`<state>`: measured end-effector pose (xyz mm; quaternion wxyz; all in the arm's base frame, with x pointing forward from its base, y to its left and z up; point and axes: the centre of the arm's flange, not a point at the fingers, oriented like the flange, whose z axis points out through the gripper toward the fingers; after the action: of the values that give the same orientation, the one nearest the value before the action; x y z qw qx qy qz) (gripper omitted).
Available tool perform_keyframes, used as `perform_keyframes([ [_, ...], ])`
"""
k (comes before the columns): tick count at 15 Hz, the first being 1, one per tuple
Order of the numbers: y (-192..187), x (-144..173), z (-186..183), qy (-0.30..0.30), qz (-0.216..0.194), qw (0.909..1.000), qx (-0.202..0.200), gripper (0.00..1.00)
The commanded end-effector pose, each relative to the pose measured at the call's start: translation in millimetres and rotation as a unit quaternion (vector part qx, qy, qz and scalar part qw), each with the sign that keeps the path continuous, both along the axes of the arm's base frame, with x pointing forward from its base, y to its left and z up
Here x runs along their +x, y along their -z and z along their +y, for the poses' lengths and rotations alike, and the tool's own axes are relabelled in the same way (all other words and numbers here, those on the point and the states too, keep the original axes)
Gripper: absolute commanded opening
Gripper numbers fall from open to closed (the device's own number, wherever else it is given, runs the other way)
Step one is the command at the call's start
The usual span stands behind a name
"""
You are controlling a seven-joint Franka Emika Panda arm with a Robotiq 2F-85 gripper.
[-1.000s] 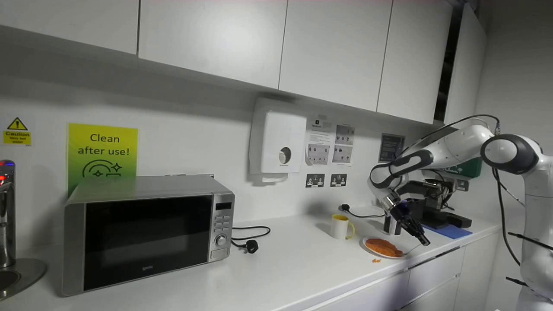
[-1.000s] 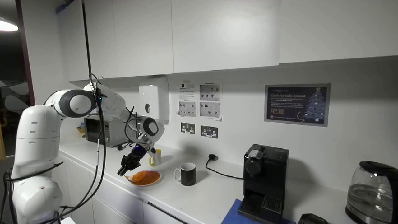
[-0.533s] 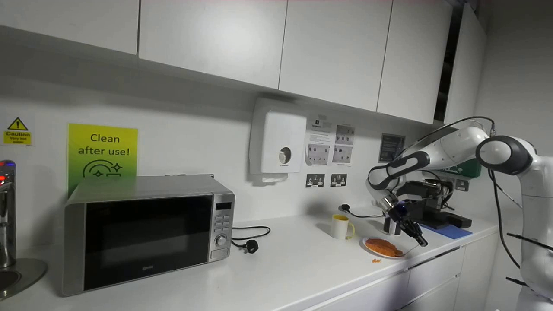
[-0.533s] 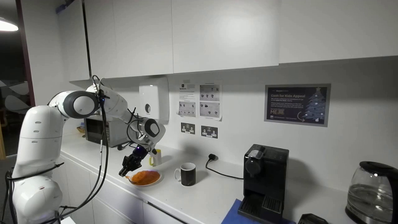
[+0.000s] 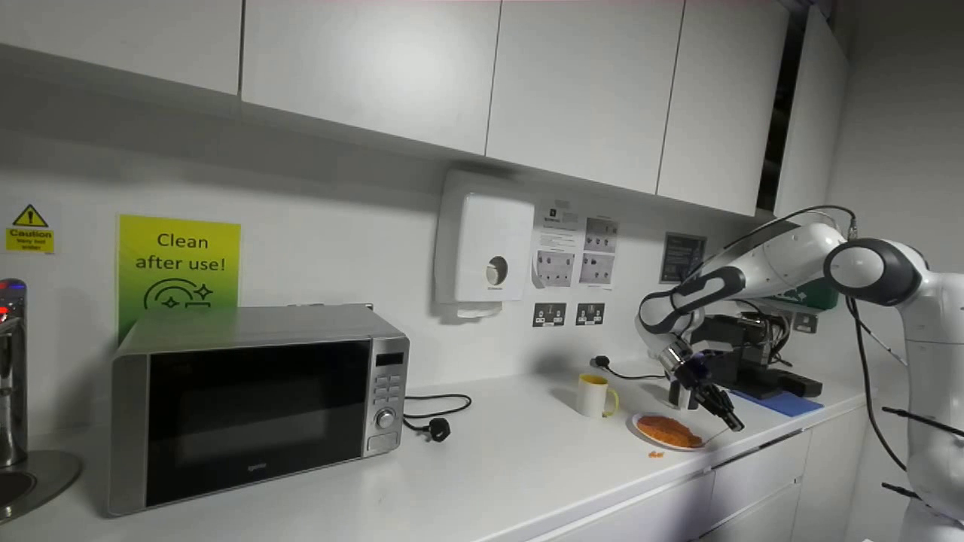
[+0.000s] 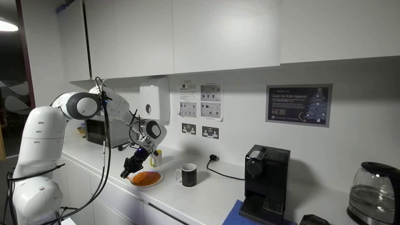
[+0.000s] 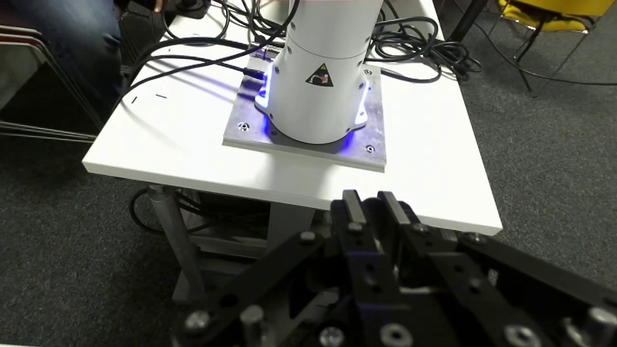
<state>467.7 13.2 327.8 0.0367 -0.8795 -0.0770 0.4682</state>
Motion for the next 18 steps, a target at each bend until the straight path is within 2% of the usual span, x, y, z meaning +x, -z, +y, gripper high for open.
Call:
perform_keyframes([
  [1, 3.7, 6.4, -3.4, -0.023, -0.005, 0.9997, 0.004, 0.03],
  [5, 6.4, 6.8, -4.5, -0.043, -0.018, 0.9989, 0.0, 0.03],
  [18, 17.8, 20.5, -7.3, -0.072, -0.116, 0.9906, -0.011, 0.03],
])
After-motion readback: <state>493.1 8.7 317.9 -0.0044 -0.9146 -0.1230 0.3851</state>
